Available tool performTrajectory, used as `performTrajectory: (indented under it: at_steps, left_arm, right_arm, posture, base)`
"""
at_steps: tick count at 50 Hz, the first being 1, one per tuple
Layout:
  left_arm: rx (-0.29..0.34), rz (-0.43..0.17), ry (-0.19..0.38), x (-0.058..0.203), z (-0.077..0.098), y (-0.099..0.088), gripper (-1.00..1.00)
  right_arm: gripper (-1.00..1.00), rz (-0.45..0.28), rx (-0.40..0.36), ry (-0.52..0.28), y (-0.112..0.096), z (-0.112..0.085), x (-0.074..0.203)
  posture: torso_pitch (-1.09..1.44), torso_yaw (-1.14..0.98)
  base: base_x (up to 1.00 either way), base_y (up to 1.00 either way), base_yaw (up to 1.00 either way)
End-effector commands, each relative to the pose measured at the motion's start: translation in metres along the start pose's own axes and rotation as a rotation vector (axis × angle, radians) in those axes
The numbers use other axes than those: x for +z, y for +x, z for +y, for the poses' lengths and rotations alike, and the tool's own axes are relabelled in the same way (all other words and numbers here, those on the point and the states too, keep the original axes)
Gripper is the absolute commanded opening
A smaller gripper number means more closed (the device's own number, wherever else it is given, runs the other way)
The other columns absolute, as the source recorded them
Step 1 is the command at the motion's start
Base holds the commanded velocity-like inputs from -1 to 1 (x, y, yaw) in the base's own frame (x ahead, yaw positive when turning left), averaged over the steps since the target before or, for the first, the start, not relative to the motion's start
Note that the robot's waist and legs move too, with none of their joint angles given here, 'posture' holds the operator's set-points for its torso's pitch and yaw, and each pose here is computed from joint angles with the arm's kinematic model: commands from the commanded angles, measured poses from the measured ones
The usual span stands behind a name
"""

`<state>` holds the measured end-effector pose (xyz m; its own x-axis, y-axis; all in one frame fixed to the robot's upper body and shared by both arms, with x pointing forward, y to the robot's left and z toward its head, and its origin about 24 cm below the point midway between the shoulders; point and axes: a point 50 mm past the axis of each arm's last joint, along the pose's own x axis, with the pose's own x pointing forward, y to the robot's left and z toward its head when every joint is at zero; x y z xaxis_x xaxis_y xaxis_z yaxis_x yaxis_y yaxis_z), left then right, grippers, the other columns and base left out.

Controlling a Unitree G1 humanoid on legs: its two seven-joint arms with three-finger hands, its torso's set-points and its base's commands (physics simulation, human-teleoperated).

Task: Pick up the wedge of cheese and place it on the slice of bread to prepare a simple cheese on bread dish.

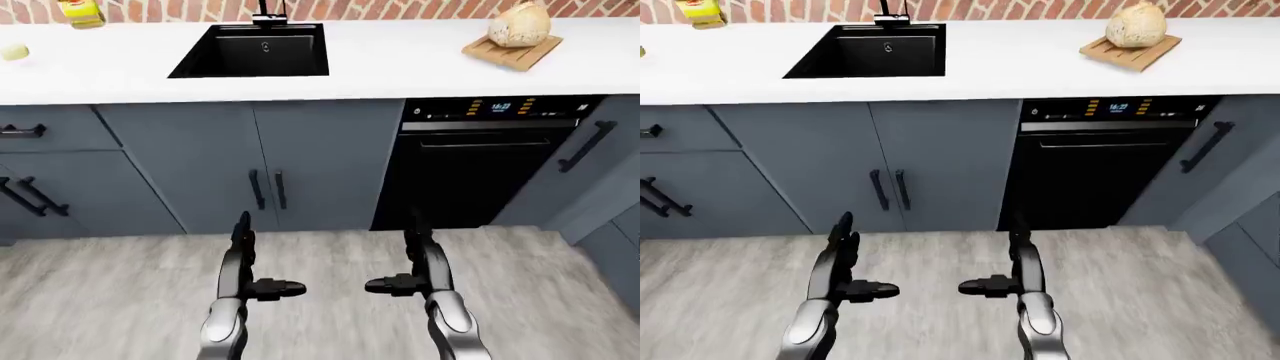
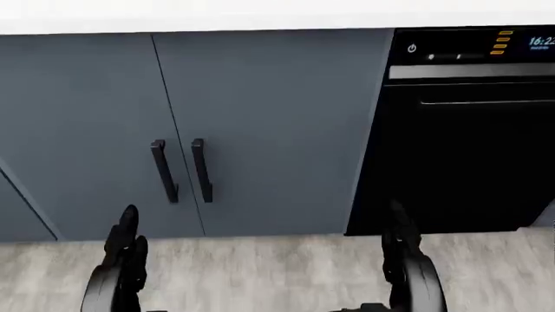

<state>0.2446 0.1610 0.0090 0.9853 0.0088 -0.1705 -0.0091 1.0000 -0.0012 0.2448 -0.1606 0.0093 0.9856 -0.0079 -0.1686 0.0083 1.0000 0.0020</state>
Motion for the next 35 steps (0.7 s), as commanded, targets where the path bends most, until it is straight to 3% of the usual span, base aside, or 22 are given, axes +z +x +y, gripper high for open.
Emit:
performTrajectory:
  at_steps: [1,8,12,22,26,35]
  left_arm:
    - [-0.024,-0.175,0.0,0.038,-0.002,0.002,1.0]
    - [-0.035,-0.184,0.01,0.045,-0.004,0.003,1.0]
    - [-0.035,-0.209,0.02,0.063,-0.004,0.004,1.0]
    - [-0.026,-0.319,0.056,0.139,0.007,-0.011,1.0]
    - [-0.008,-0.336,0.064,0.146,0.014,-0.013,1.0]
    - [0.013,-0.361,0.057,0.158,0.022,-0.025,1.0]
  right_arm:
    - [1.0,-0.194,0.02,-0.038,0.004,0.009,0.036]
    - [1.0,-0.197,0.011,-0.052,0.006,0.009,0.038]
    - [1.0,-0.205,0.008,-0.061,0.007,0.008,0.046]
    - [1.0,-0.319,0.008,-0.033,-0.003,0.003,0.116]
    - [1.0,-0.355,0.031,-0.027,-0.01,0.007,0.127]
    - [1.0,-0.359,0.061,-0.022,-0.013,0.015,0.128]
  posture:
    - [0.0,0.0]
    - [0.0,0.0]
    - [0.0,0.0]
    - [0.0,0.0]
    - [0.0,0.0]
    - [0.0,0.0]
  base:
    - [0.0,0.0,0.0]
    - [0.0,0.0,0.0]
    - [0.0,0.0,0.0]
    - [0.0,0.0,0.0]
    - [0.0,0.02,0.0]
    - [0.0,0.32,0.0]
